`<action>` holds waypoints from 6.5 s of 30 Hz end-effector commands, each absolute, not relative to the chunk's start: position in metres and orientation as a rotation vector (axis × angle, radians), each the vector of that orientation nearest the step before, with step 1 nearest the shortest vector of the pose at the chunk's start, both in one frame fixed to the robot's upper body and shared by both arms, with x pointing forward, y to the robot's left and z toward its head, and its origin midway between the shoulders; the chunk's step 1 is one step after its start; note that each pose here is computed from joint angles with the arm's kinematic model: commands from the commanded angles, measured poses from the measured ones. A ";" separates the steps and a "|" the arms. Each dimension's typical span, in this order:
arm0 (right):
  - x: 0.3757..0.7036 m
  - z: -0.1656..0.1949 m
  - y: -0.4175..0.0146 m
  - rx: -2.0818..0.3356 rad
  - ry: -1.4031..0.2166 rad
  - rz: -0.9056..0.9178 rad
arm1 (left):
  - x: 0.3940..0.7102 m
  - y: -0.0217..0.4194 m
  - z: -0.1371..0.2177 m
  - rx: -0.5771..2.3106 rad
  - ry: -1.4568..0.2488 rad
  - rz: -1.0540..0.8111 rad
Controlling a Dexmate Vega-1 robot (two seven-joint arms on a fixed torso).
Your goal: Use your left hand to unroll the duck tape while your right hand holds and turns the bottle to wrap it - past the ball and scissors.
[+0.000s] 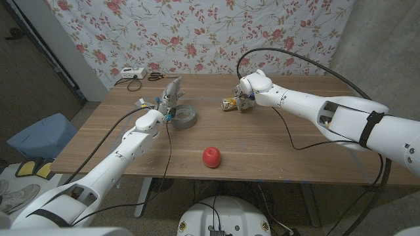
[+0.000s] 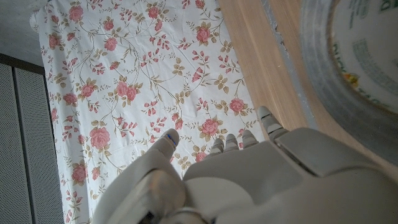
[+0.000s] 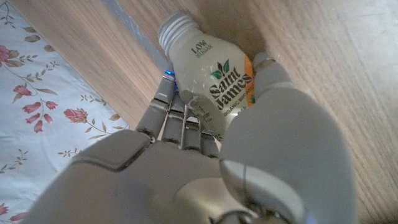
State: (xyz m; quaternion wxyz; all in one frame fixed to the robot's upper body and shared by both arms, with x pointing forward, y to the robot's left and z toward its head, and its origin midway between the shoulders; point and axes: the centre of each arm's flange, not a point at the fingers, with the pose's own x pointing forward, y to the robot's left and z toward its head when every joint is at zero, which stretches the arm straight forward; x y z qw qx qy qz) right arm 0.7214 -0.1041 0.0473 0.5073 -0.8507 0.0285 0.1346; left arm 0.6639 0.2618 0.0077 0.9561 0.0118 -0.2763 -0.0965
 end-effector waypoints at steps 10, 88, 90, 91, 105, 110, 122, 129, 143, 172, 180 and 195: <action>0.688 0.064 -0.136 -1.839 -0.475 0.136 | 0.654 0.252 0.024 0.180 -0.580 -0.161; 0.625 0.075 -0.150 -1.675 -0.753 0.018 | 0.550 0.195 0.033 1.800 -0.010 0.288; 0.625 0.075 -0.151 -1.672 -0.752 0.019 | 0.552 0.194 0.033 1.817 0.000 0.297; 0.625 0.075 -0.151 -1.672 -0.755 0.016 | 0.552 0.193 0.033 1.826 0.005 0.299; 0.626 0.078 -0.155 -1.659 -0.766 0.016 | 0.565 0.179 0.026 1.872 0.026 0.244; 0.627 0.078 -0.157 -1.656 -0.769 0.022 | 0.569 0.176 0.023 1.873 0.049 0.210; 0.628 0.079 -0.159 -1.651 -0.777 0.032 | 0.573 0.161 0.012 1.914 0.075 0.184; 0.630 0.078 -0.162 -1.653 -0.754 0.025 | 0.573 0.156 0.008 1.834 0.061 0.089; 0.629 0.077 -0.168 -1.618 -0.774 0.038 | 0.557 0.146 0.015 1.905 -0.003 0.185; 0.618 0.078 -0.168 -1.622 -0.800 0.032 | 0.559 0.147 -0.015 1.907 -0.178 0.489; 0.612 0.076 -0.164 -1.634 -0.820 -0.002 | 0.543 0.159 -0.015 1.633 -0.374 0.688; 0.598 0.076 -0.159 -1.645 -0.870 -0.045 | 0.520 0.180 -0.012 0.943 -0.650 0.910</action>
